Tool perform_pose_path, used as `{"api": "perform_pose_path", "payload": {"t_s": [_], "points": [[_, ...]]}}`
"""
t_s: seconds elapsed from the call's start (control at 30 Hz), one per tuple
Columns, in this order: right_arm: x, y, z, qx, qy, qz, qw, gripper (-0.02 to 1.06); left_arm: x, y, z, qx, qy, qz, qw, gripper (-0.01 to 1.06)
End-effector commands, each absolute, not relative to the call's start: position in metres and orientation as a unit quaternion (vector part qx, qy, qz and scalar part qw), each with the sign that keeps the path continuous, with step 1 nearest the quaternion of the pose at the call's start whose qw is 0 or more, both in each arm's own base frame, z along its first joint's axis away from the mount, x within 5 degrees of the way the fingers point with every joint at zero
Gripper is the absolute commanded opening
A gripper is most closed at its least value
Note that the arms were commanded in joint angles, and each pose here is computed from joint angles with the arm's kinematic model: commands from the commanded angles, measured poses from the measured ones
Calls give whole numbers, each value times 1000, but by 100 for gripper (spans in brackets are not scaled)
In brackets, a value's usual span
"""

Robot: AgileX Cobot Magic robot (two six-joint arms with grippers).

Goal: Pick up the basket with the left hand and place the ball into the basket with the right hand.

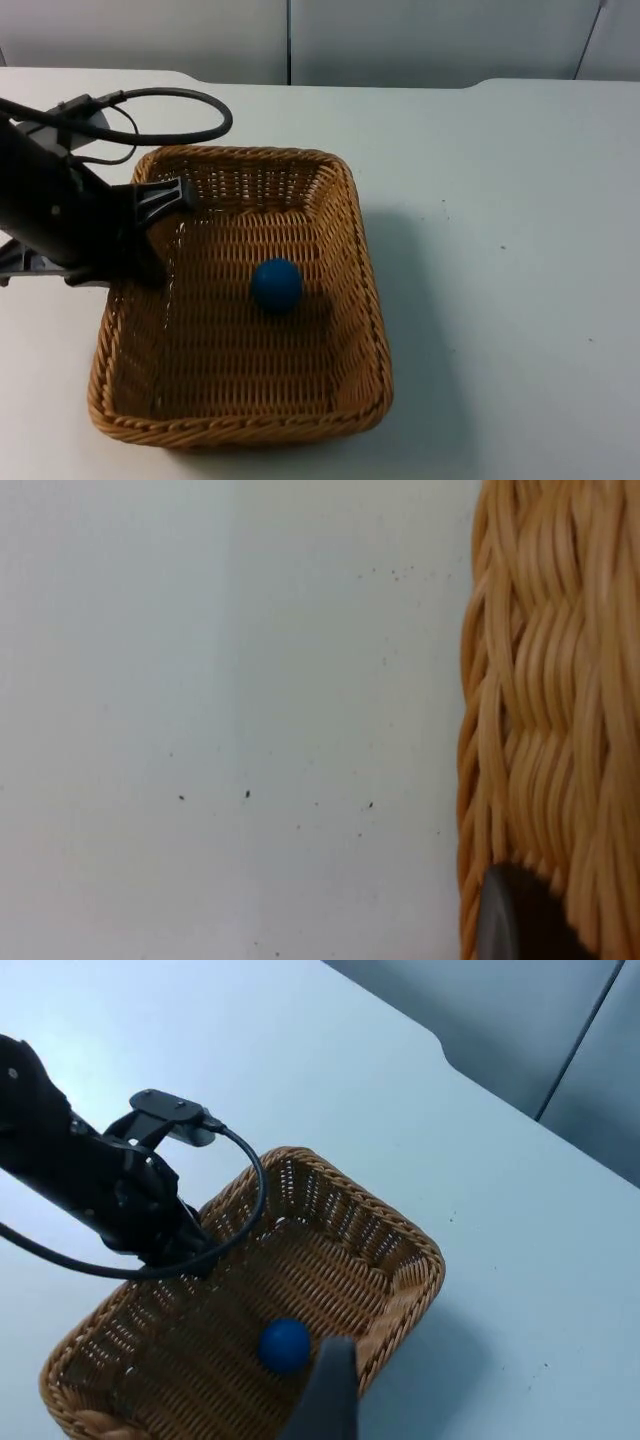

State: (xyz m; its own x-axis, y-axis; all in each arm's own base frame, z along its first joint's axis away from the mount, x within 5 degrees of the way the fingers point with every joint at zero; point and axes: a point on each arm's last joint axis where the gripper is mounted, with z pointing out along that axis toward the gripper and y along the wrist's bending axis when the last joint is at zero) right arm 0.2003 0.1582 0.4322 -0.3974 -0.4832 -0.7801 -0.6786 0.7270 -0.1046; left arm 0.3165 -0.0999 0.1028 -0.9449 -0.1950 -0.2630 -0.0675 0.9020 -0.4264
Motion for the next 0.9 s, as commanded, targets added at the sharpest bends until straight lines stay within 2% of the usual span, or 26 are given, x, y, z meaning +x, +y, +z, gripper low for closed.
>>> {"api": "perform_pose_path", "payload": {"t_s": [0.0, 0.1, 0.2, 0.23, 0.27, 0.4, 0.43, 0.53, 0.57, 0.77, 0.87], "points": [[198, 156, 434, -349, 828, 116, 423, 77, 318, -99, 104, -59, 964, -207, 158, 0], [198, 156, 434, -349, 828, 116, 423, 77, 318, -99, 104, -60, 964, -206, 159, 0], [198, 156, 435, -349, 827, 117, 424, 77, 319, -98, 104, -62, 964, -202, 165, 8], [198, 156, 434, -349, 828, 116, 423, 77, 320, -98, 104, -63, 963, -198, 170, 18], [198, 156, 434, -349, 828, 116, 423, 77, 320, -98, 104, -63, 963, -198, 170, 18], [198, 156, 434, -349, 828, 116, 423, 77, 320, -97, 106, -63, 963, -198, 173, 51], [198, 156, 434, -349, 828, 116, 423, 77, 320, -97, 106, -63, 963, -198, 173, 51], [198, 155, 434, -350, 828, 112, 425, 77, 319, -99, 108, -60, 962, -204, 169, 70], [199, 155, 434, -350, 827, 108, 426, 77, 318, -99, 111, -58, 961, -210, 168, 73], [199, 154, 434, -352, 827, 102, 427, 77, 315, -102, 145, -44, 950, -236, 199, 73], [199, 154, 434, -352, 827, 102, 427, 77, 309, -102, 180, -26, 937, -252, 241, 73]]}}
